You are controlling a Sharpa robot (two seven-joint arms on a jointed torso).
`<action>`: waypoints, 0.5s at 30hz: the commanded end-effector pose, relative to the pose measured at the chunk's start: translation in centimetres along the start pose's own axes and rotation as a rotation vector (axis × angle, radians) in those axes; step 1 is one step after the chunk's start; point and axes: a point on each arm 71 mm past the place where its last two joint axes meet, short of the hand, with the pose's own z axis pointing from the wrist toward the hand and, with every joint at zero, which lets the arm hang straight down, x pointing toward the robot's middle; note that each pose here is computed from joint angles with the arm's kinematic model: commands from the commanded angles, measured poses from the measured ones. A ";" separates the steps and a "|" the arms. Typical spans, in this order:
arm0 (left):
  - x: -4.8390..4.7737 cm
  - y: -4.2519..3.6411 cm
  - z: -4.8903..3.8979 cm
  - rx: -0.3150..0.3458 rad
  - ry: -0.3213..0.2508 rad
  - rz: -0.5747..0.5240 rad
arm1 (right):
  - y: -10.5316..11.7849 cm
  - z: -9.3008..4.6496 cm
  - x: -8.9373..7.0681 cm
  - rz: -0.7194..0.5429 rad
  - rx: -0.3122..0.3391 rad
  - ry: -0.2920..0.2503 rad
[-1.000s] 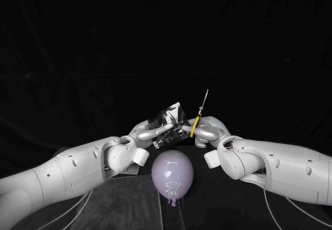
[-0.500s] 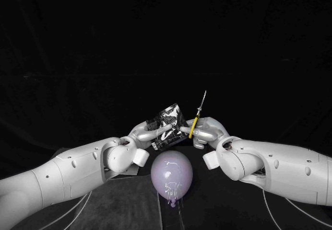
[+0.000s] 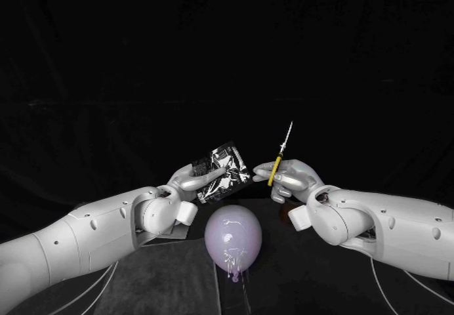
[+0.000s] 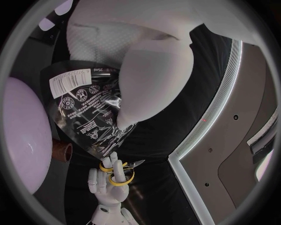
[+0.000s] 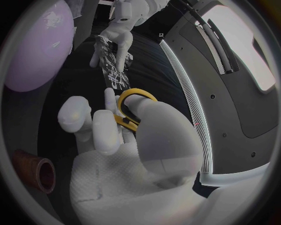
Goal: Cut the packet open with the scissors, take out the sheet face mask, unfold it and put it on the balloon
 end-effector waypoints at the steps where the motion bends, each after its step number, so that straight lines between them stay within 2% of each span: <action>1: -0.02 -0.75 0.12 -0.013 0.011 0.034 | -0.1 -0.5 -0.1 0.014 0.012 0.075; 7: 0.13 -2.40 0.61 -0.040 0.064 0.090 | -1.0 -2.1 -0.7 0.018 0.072 0.146; 10: 0.48 -3.08 1.16 -0.054 0.082 0.119 | -2.0 -3.4 -0.7 0.017 0.116 0.172; 15: 1.43 -3.43 1.94 -0.075 0.113 0.142 | -3.8 -5.8 -0.5 0.082 0.188 0.199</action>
